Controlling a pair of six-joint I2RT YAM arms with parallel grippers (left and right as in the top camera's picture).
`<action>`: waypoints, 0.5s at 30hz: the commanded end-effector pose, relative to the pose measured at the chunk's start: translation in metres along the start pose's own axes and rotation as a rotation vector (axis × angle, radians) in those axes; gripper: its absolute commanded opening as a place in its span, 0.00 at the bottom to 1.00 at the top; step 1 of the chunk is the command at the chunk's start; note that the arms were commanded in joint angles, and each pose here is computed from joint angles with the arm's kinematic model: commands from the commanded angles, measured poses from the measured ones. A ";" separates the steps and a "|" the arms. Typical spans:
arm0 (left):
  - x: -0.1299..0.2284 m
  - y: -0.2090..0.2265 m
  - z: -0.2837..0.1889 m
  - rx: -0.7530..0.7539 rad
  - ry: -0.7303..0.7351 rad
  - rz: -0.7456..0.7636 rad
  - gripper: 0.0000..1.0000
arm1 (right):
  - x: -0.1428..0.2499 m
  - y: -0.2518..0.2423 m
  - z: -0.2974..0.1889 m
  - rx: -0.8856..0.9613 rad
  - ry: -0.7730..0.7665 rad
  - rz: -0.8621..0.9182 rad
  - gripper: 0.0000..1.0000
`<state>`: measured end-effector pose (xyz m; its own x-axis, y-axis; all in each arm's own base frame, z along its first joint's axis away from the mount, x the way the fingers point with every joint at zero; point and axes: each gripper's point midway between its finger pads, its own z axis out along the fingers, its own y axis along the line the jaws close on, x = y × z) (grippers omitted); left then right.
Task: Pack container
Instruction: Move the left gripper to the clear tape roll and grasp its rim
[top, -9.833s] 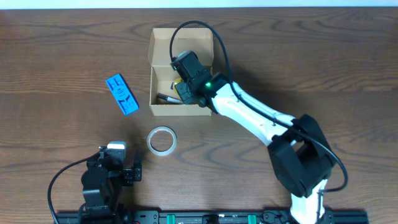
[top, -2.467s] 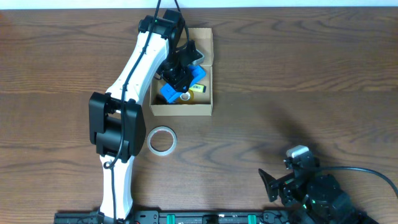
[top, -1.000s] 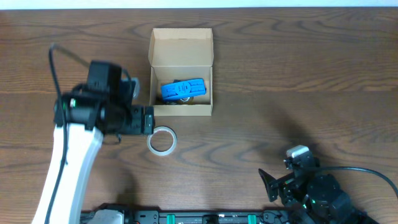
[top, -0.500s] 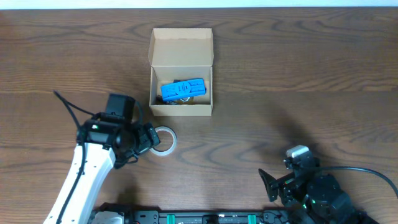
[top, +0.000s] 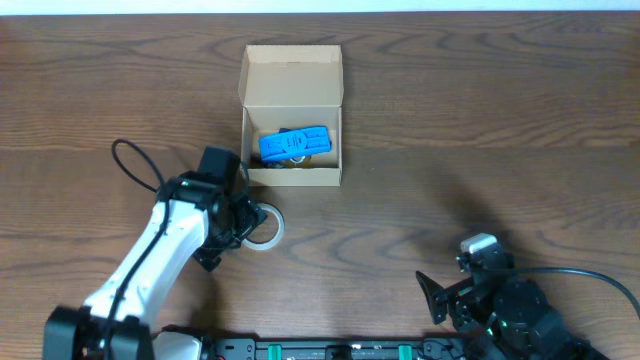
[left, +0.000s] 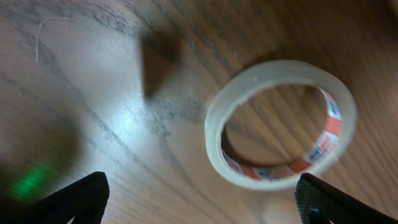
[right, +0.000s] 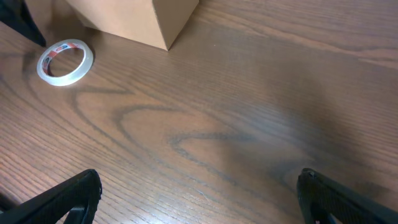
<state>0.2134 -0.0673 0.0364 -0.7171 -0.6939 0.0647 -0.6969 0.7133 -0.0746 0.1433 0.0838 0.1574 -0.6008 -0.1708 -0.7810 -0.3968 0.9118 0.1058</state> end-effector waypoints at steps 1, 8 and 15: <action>-0.001 0.005 0.012 -0.047 0.004 -0.028 0.96 | -0.001 -0.001 -0.001 0.005 -0.005 0.015 0.99; -0.004 0.003 0.026 -0.071 0.016 -0.043 0.96 | -0.001 -0.001 -0.001 0.005 -0.005 0.015 0.99; -0.005 0.007 0.040 -0.112 0.036 -0.059 0.96 | -0.001 -0.001 -0.001 0.005 -0.005 0.015 0.99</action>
<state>0.2184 -0.0684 0.0047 -0.6866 -0.7195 0.1039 -0.7240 0.6897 -0.0081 0.1433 0.0837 0.1573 -0.6009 -0.1709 -0.7808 -0.3965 0.9120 0.1055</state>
